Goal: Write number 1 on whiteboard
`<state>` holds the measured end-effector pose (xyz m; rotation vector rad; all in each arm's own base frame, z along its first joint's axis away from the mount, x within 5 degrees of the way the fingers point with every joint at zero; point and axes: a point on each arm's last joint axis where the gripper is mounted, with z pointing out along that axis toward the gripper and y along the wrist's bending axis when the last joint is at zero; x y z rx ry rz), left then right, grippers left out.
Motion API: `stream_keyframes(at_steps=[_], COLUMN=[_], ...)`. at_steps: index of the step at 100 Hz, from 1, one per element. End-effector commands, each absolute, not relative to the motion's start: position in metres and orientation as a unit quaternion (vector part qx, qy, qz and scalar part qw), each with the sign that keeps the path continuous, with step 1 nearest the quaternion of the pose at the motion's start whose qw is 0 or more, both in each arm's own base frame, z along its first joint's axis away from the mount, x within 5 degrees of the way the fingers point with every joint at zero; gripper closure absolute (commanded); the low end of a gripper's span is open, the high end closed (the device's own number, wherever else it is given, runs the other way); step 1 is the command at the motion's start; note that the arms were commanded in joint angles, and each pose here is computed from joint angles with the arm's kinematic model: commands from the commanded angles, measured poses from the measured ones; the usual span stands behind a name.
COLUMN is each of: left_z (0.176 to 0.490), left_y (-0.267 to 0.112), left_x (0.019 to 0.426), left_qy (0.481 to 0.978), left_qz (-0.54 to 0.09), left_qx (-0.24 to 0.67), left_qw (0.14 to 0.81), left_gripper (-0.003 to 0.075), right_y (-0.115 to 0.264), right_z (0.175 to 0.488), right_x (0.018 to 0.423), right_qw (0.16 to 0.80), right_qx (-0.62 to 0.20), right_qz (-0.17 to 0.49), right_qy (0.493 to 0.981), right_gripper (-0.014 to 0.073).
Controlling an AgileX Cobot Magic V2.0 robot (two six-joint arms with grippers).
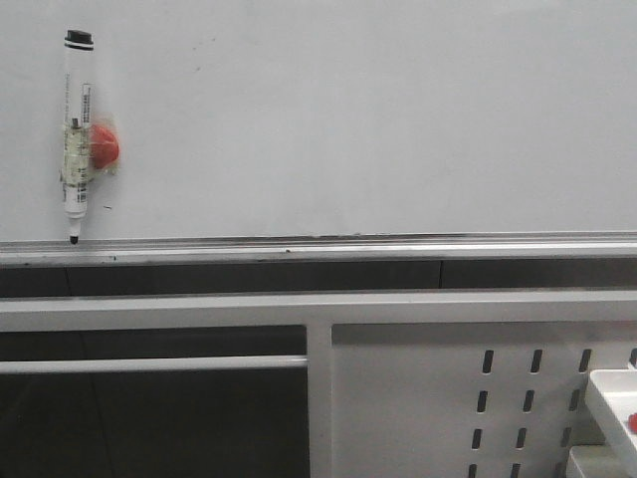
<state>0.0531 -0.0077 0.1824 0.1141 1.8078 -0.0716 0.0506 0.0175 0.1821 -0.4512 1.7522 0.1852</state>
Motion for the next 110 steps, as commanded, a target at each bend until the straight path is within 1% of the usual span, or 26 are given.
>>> stream_keyframes(at_steps=[1,101,110], left_z=[0.177,0.177,0.177], left_y=[-0.007,-0.007,-0.007], left_x=[0.0539,0.0539,0.0539], left_qy=[0.771,0.771,0.771], left_qz=[-0.034,-0.034,-0.034], left_qx=[0.038,0.038,0.038], left_qw=[0.635,0.635,0.635], left_gripper=[0.074,0.074,0.074], right_y=[0.0179,0.017,0.0151], right_z=[0.1814,0.1793,0.1806], right_x=[0.0503,0.0502,0.0512], right_qw=[0.63,0.622,0.63], right_qx=[-0.196,-0.199,-0.22], right_qz=[0.082,0.075,0.042], right_qy=[0.747,0.754,0.743], right_gripper=[0.0646,0.0646,0.0646])
